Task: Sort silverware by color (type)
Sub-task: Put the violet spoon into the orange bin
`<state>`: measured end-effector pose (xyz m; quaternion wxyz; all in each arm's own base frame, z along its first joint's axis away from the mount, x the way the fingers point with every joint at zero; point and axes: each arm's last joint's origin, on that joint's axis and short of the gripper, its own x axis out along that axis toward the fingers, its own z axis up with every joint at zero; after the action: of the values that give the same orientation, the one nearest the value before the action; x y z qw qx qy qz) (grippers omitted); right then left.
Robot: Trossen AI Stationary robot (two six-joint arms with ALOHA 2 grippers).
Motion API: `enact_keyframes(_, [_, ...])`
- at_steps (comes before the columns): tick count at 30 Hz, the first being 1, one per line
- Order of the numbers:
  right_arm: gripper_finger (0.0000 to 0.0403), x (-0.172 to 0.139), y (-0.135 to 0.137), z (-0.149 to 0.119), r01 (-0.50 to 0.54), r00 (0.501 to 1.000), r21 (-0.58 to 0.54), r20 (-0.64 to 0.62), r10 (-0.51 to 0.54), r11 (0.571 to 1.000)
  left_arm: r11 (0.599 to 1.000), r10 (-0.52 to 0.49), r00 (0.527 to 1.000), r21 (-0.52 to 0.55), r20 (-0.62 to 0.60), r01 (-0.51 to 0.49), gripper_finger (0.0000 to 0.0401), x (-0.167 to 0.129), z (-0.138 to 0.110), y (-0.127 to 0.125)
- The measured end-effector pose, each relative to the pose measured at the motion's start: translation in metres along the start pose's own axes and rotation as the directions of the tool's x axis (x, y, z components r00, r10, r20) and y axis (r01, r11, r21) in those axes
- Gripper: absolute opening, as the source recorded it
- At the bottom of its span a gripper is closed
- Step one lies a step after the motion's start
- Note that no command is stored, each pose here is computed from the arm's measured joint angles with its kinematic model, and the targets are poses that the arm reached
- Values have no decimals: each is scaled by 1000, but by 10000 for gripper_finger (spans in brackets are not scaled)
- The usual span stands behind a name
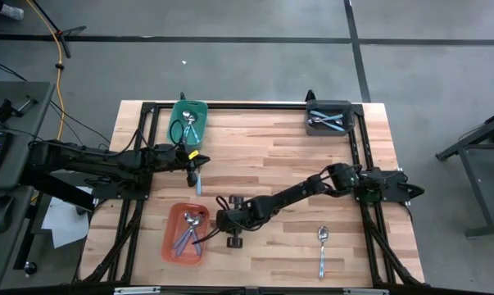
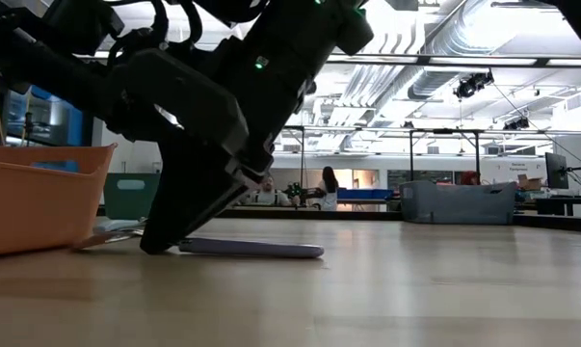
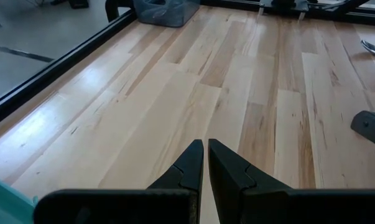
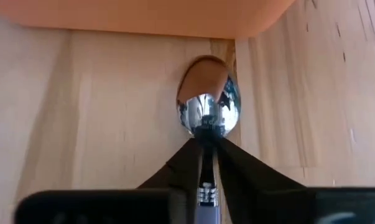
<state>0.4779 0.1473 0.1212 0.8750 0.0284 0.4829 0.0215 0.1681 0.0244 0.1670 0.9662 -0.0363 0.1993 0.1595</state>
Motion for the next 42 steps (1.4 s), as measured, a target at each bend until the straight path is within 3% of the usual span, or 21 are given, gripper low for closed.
enact_keyframes(4, [7,0,0,0,-5,1000,-27,-2,5,1000,1000,-1,1000,-1,-1,1,15,0,0,0])
enact_keyframes(12, [3,-8,-2,3,-5,1000,-61,1,5,998,1000,0,1000,0,-1,0,15,0,0,0])
enact_keyframes(21, [1,-42,6,10,36,999,-99,21,-34,994,1000,-2,1000,-1,5,2,15,0,0,0])
enact_keyframes(26, [1,-52,19,19,12,996,-217,91,8,976,1000,-1,1000,10,8,1,15,-1,1,0])
enact_keyframes(33, [0,-57,32,34,49,961,-485,262,92,873,1000,-6,999,2,54,6,15,-8,6,1])
enact_keyframes(42, [0,-58,31,53,162,868,-775,407,286,611,1000,-6,998,1,57,6,15,-10,6,1])
